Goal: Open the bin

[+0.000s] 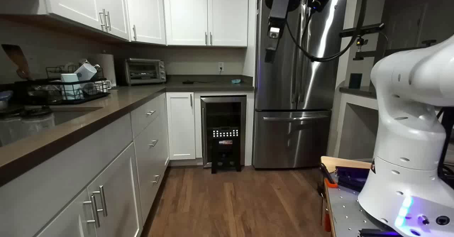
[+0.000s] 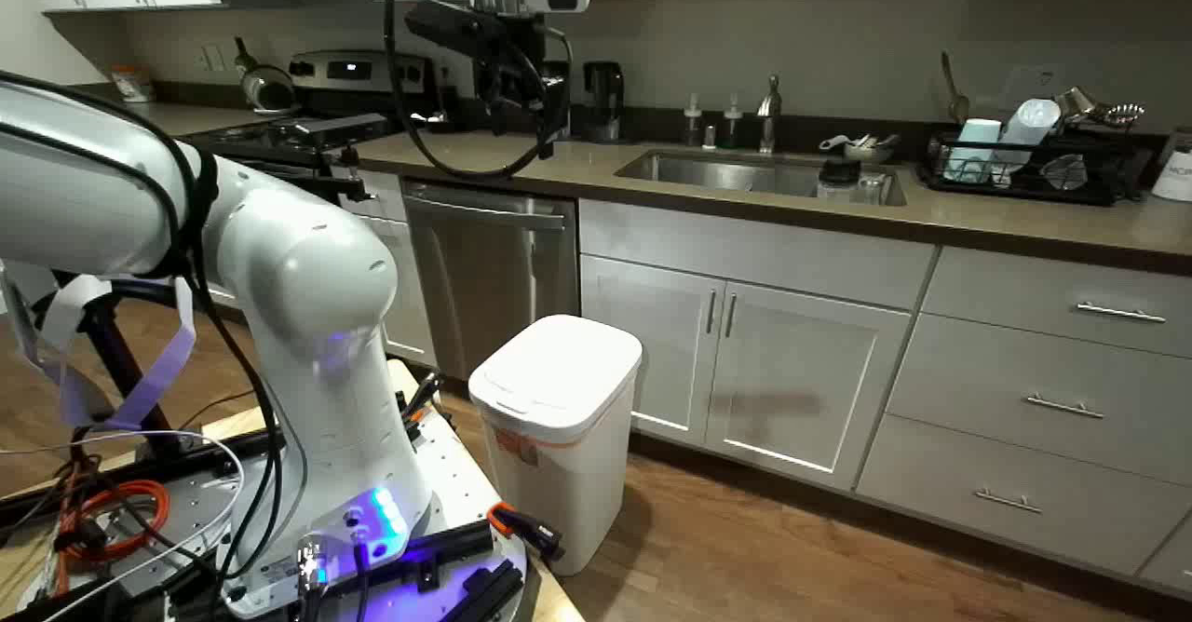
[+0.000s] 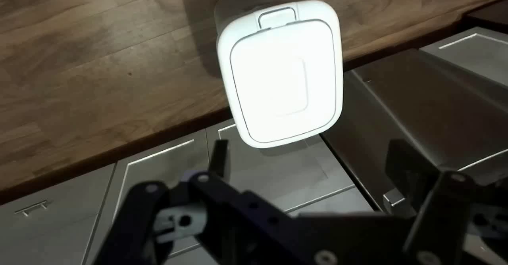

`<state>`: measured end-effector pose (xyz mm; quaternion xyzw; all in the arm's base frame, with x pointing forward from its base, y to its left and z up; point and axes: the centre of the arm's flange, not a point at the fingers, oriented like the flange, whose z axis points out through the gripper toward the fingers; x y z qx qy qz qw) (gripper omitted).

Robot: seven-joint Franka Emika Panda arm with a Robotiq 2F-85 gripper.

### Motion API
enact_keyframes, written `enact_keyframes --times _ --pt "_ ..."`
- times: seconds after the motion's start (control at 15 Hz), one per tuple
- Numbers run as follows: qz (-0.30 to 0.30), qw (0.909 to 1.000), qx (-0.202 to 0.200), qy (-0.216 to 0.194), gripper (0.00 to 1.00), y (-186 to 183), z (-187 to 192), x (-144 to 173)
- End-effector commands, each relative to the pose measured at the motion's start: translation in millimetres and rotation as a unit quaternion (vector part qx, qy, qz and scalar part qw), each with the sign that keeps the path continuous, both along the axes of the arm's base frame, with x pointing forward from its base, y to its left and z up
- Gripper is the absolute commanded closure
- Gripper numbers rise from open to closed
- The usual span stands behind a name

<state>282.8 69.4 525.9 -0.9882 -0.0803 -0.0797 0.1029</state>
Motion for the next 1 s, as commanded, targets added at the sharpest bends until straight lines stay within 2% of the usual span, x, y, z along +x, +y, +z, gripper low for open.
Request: enact_keyframes --times 0.0,0.67,0.93 --pt "0.0 1.0 0.0 0.0 0.0 0 0 0" --pt "0.0 1.0 0.0 0.0 0.0 0 0 0" --pt "0.002 0.9999 -0.004 0.014 0.0 4 -58 32"
